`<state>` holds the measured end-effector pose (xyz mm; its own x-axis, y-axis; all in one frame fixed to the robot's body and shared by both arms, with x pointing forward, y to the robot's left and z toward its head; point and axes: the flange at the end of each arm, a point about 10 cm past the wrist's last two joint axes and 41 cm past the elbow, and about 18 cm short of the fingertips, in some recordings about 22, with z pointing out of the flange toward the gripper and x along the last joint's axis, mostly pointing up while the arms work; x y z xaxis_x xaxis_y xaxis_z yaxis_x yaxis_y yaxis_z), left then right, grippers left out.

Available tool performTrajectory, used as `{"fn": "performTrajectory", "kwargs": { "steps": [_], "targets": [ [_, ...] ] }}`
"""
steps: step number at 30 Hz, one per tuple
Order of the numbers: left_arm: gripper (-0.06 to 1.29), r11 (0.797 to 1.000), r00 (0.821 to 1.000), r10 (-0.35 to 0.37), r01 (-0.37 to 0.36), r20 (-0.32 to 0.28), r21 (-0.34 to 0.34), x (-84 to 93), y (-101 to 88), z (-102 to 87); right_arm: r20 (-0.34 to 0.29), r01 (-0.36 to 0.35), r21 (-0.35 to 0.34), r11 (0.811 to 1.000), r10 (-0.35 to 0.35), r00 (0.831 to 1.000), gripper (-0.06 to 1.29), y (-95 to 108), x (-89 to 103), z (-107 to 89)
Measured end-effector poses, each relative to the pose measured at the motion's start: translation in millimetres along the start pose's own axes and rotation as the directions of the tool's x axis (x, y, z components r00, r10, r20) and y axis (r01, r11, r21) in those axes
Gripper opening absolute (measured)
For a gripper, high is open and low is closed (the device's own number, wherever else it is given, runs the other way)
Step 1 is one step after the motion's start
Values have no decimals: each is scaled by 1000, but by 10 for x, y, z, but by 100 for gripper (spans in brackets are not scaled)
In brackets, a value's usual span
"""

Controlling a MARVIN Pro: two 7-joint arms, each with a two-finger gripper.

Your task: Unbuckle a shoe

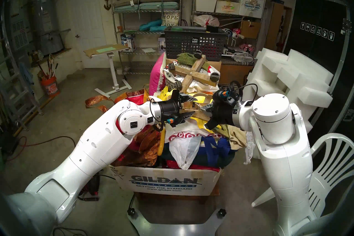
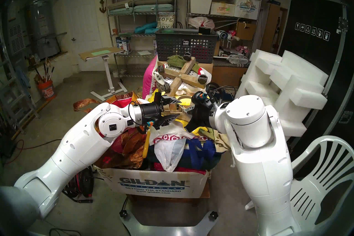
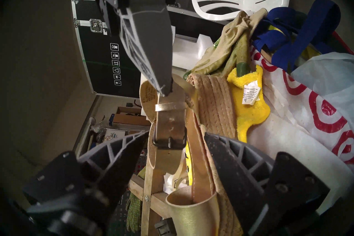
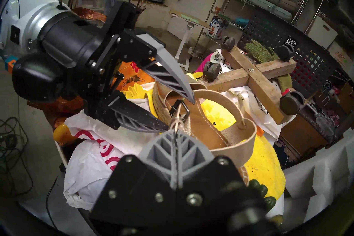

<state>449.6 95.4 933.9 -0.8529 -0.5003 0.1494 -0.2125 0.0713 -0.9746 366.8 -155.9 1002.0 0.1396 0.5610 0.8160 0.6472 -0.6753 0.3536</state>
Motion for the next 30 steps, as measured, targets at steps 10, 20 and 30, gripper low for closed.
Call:
{"fn": "performTrajectory", "kwargs": {
  "steps": [10, 20, 30],
  "targets": [
    [81, 1000, 1000, -3, 3, 4, 4, -18, 21, 19, 3, 3, 21, 1000, -3, 1000, -3, -46, 11, -10],
    [65, 1000, 1000, -7, 7, 2, 7, -52, 49, 63, 1, 11, 47, 999, -11, 1000, -3, -94, 16, -4],
    [63, 1000, 1000, -4, 4, -10, 12, -52, 43, 90, -4, 10, 61, 998, -9, 1000, -3, -96, 20, -1]
  ]
}}
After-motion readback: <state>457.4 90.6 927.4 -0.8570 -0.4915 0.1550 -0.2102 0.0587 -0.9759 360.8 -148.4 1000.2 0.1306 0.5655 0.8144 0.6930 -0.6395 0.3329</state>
